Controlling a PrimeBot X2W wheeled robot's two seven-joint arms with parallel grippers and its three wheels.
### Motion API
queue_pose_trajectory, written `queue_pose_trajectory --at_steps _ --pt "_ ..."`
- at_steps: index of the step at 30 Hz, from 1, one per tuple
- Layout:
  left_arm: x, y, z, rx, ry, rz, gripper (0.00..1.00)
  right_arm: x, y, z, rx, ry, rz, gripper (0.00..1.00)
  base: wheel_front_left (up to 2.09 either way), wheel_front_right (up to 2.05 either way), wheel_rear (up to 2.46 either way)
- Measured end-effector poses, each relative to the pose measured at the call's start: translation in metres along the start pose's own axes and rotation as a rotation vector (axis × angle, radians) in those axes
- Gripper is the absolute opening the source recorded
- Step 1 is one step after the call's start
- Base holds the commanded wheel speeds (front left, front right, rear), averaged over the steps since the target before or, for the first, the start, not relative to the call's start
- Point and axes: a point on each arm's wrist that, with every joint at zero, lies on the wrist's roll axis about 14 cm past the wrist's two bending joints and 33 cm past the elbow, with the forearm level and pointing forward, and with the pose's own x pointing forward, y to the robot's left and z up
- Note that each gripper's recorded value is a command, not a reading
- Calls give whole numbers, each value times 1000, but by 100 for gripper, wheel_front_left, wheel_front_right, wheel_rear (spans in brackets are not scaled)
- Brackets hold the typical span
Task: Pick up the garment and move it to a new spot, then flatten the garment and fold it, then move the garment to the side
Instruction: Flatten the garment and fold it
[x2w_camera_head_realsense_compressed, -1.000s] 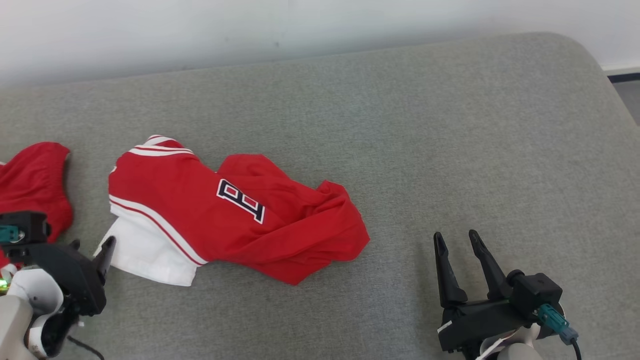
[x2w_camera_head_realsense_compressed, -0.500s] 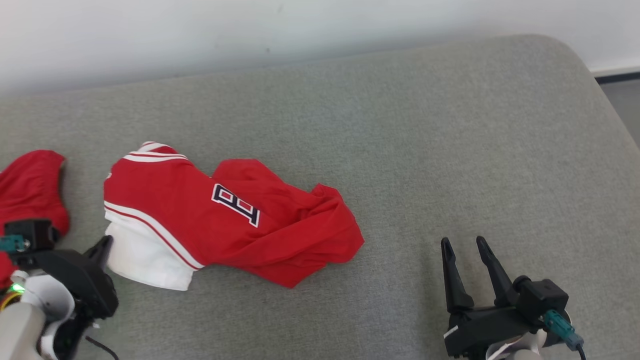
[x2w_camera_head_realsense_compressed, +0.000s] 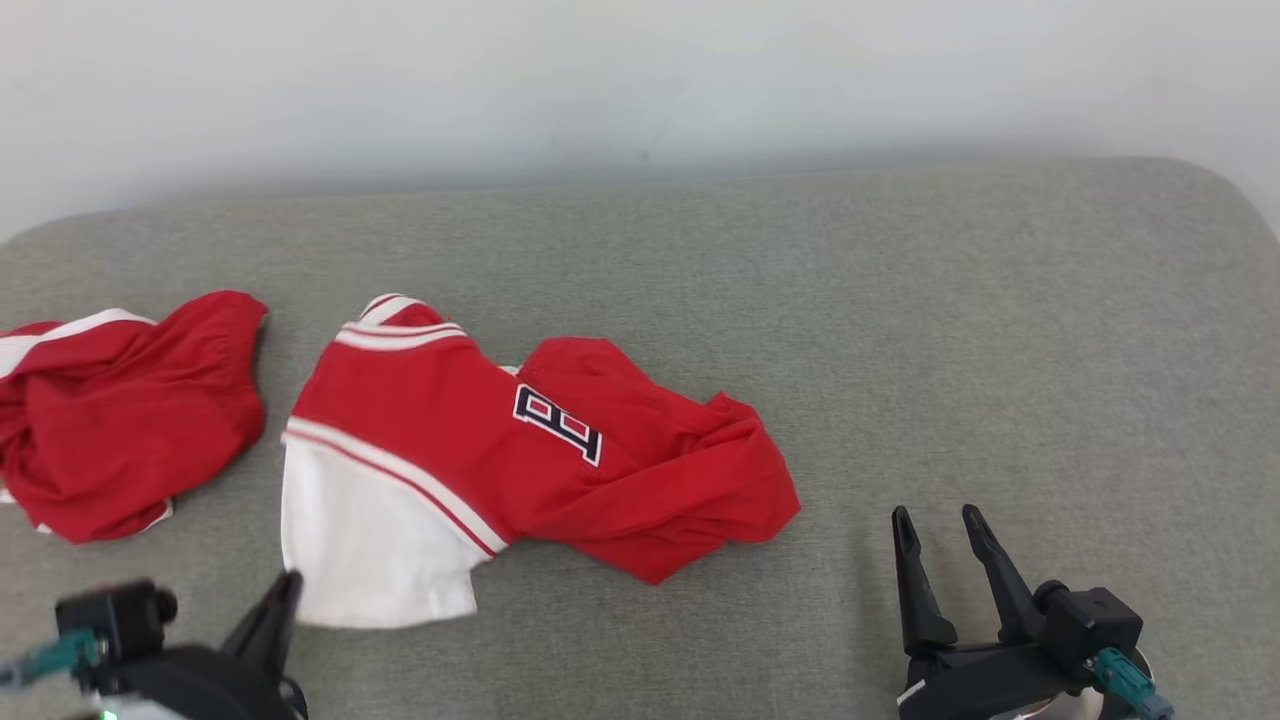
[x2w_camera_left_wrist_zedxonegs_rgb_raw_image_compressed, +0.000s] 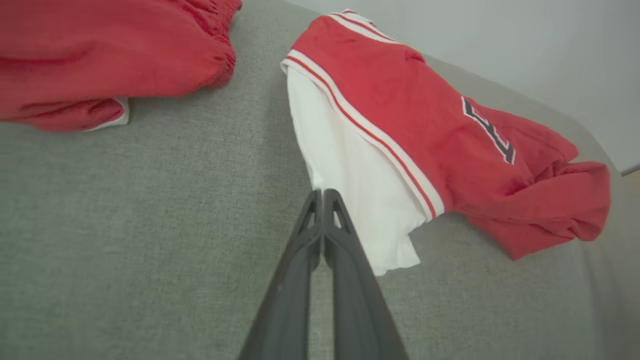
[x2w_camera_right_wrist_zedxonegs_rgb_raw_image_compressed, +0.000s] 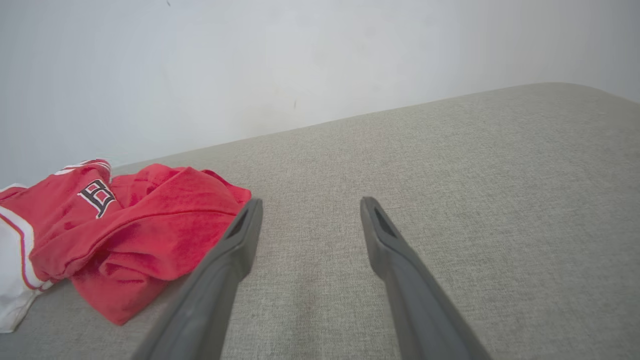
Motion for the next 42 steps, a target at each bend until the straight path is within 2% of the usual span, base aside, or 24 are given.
queue_pose_trajectory --at_steps 9,13,14,15,19,22,25,34,42 --pt "-53 4 -58 -163 90 99 0 6 9 -2 -9 5 30 100 0 0 0" --pt "-62 11 -83 -187 128 147 0 7 16 -4 -14 12 50 100 0 0 0" --pt "-63 13 -81 -166 108 155 27 7 17 -3 -16 10 52 100 0 0 0" --pt "-63 13 -76 -155 75 150 100 7 17 -2 -20 7 55 100 0 0 0" --pt "-60 9 -49 -143 -71 140 100 7 21 2 -32 -5 68 100 0 0 0" --pt "-61 13 -12 -73 -240 156 100 7 26 5 -41 -11 82 100 0 0 0" --pt "-63 14 10 -9 -343 165 100 7 32 5 -52 -10 100 100 0 0 0" --pt "-74 7 61 215 -548 202 100 17 54 3 -66 2 167 100 0 0 0" --pt "-84 16 67 293 -595 262 100 43 84 14 -142 30 254 100 0 0 0"
